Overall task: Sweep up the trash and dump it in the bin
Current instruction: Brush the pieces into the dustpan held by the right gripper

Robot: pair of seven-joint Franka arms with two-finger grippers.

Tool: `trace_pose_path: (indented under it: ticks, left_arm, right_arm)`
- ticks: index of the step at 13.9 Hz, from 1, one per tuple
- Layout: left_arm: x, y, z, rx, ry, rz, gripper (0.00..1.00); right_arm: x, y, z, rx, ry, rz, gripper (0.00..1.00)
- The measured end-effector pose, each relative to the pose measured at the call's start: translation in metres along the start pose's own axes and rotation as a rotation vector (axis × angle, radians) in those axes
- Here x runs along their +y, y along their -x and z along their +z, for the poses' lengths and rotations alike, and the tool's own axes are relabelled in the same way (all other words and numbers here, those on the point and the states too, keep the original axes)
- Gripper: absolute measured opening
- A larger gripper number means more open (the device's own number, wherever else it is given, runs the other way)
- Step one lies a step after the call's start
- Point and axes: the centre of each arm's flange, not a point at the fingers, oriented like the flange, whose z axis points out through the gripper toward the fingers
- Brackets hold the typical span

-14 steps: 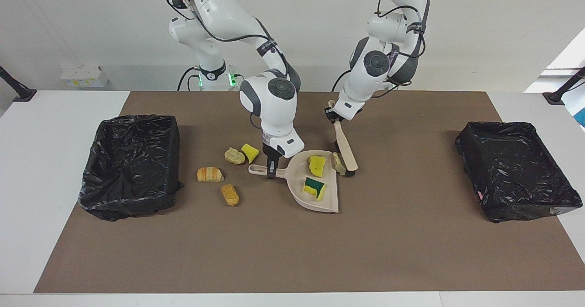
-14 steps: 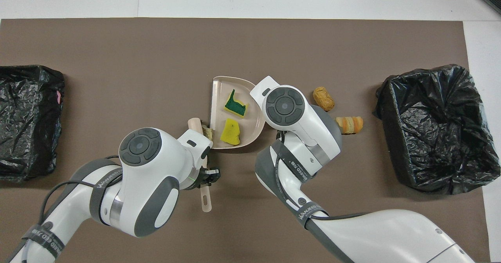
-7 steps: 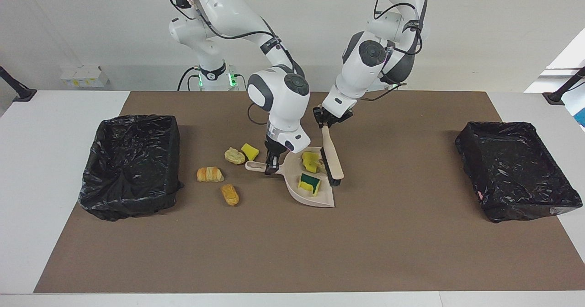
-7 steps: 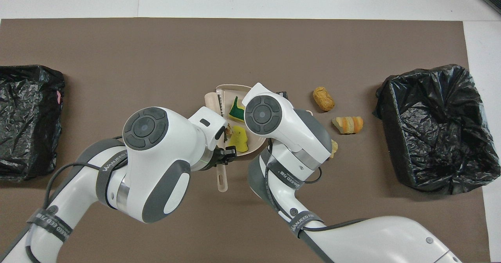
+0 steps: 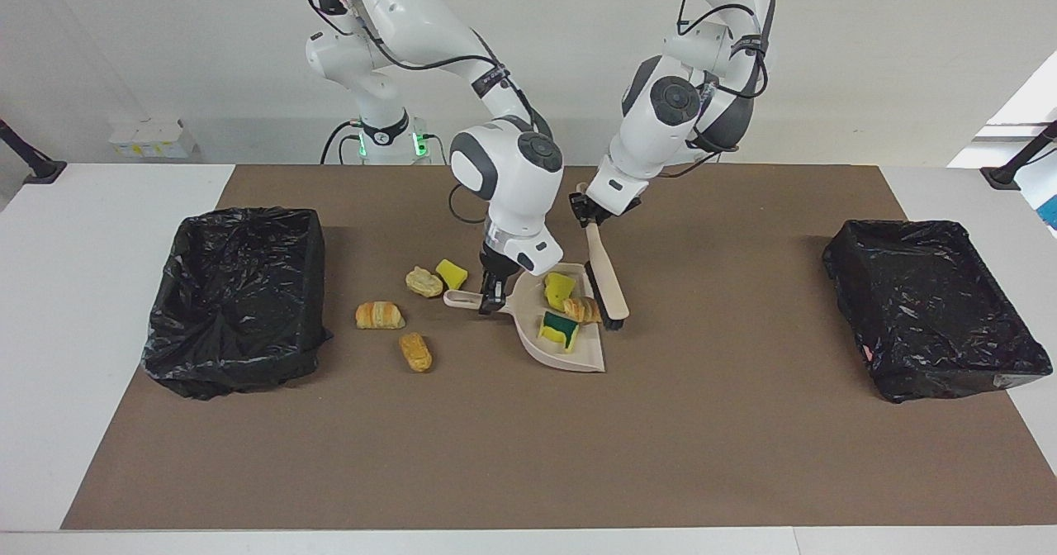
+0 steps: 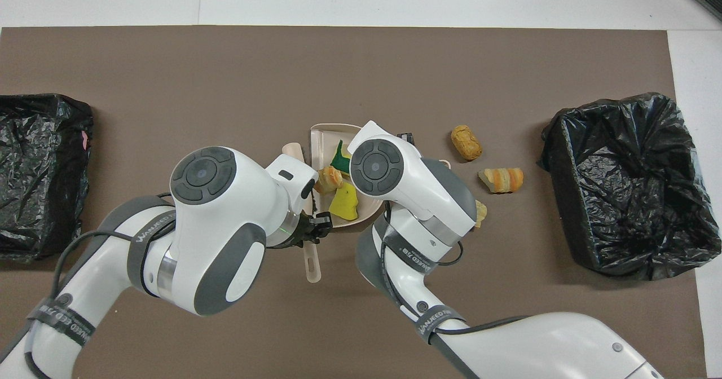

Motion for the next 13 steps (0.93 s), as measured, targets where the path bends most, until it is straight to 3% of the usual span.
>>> trace_pose_path:
  ticks: [3,7,10,13]
  left_arm:
    - [-0.019,-0.013,0.004,-0.019,-0.009,-0.020,0.26]
    - [-0.018,-0.008,0.037,-0.066,-0.041,0.094,0.26]
    - [0.019,0.018,0.043,-0.021,-0.024,0.180,0.26]
    - [0.039,0.032,0.039,-0.006,-0.016,0.179,0.26]
  right_arm:
    - [0.000,0.000,0.000,0.000,-0.001,0.001,0.31]
    - [0.002,0.005,0.000,-0.004,-0.005,0.008,0.31]
    - [0.013,0.031,-0.002,-0.008,-0.008,0.052,0.31]
    - [0.014,0.036,-0.001,0.001,-0.018,0.068,0.31]
